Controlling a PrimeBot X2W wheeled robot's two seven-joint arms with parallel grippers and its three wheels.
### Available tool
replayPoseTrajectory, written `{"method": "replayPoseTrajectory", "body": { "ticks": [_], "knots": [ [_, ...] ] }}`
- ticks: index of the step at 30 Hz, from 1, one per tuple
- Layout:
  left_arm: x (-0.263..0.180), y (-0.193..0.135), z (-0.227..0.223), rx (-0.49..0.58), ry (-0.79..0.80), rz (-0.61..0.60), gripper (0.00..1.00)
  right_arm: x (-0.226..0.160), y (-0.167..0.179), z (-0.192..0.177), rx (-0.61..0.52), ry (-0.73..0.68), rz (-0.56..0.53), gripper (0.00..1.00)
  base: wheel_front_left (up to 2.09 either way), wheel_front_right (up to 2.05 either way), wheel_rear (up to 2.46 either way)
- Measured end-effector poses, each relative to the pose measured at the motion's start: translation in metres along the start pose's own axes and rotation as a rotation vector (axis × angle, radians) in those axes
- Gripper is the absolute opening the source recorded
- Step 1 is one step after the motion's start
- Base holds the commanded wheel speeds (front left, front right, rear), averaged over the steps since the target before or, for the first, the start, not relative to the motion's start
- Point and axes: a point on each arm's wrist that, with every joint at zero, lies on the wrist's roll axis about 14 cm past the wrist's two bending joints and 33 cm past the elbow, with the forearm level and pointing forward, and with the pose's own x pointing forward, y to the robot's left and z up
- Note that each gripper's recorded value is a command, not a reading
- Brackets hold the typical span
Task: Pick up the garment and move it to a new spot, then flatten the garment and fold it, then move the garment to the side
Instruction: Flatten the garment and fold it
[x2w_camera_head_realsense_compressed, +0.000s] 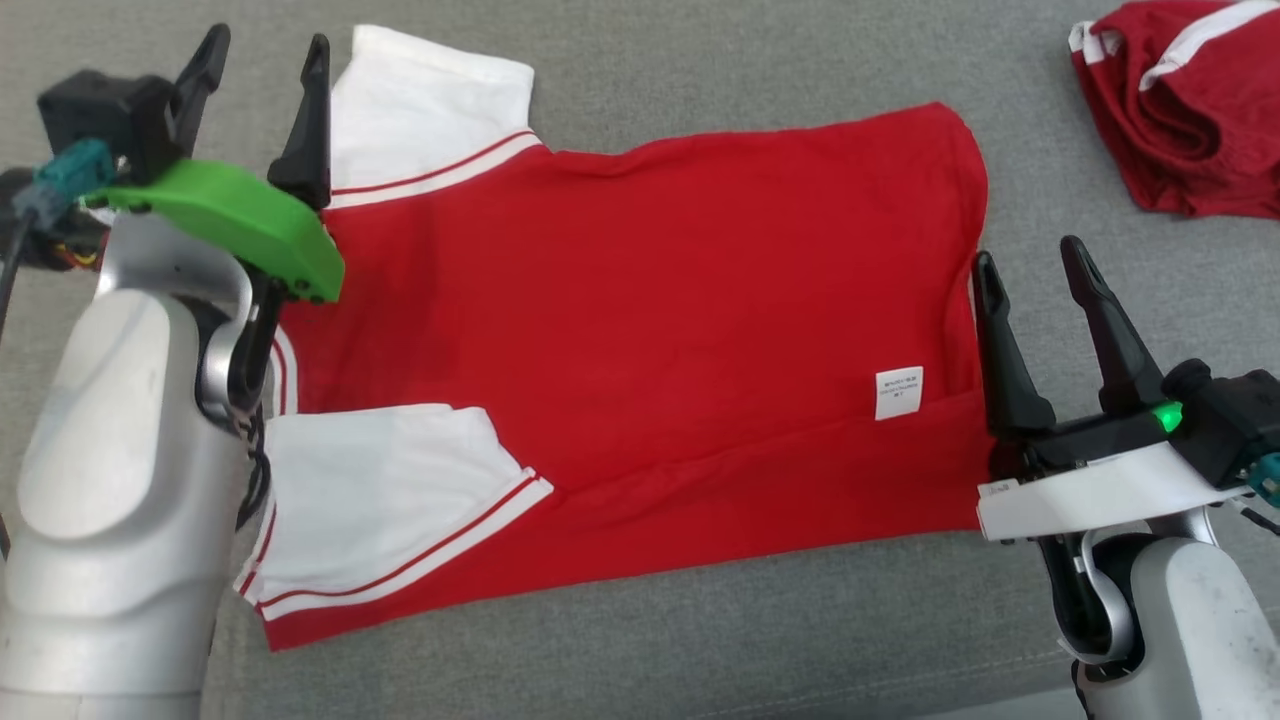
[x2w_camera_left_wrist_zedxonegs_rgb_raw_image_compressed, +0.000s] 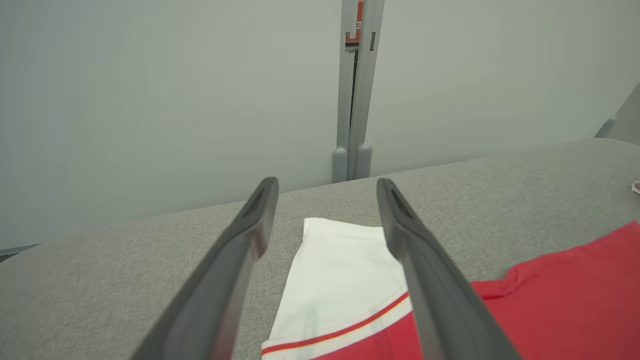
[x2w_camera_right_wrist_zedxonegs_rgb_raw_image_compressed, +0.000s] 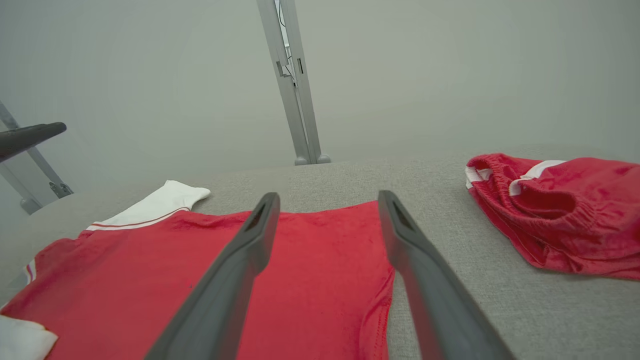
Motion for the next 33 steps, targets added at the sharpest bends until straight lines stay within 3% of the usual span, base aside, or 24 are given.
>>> {"method": "replayPoseTrajectory", "body": {
  "ticks": [9,21,23,24,25,33],
  "knots": [
    [0.072,0.008,-0.071,-0.057,0.254,-0.022,1.0,0.005,-0.021,-0.036,0.007,0.062,-0.054,1.0,0.0,0.0,0.0],
    [0.106,0.015,-0.151,-0.102,0.473,0.008,1.0,-0.009,-0.05,-0.062,0.006,0.13,-0.143,1.0,0.0,0.0,0.0],
    [0.108,0.015,-0.157,-0.107,0.478,0.012,0.44,-0.011,-0.056,-0.065,0.0,0.14,-0.159,1.0,0.0,0.0,0.0],
    [0.109,0.015,-0.157,-0.109,0.475,0.014,0.04,-0.011,-0.059,-0.066,-0.003,0.14,-0.163,1.0,0.0,0.0,0.0],
    [0.11,0.015,-0.157,-0.109,0.472,0.015,0.0,-0.008,-0.061,-0.064,-0.007,0.135,-0.162,1.0,0.0,0.0,0.0],
    [0.107,0.014,-0.141,-0.087,0.412,0.014,0.0,0.033,-0.062,-0.064,-0.017,0.132,-0.081,1.0,0.0,0.0,0.0]
  ]
}}
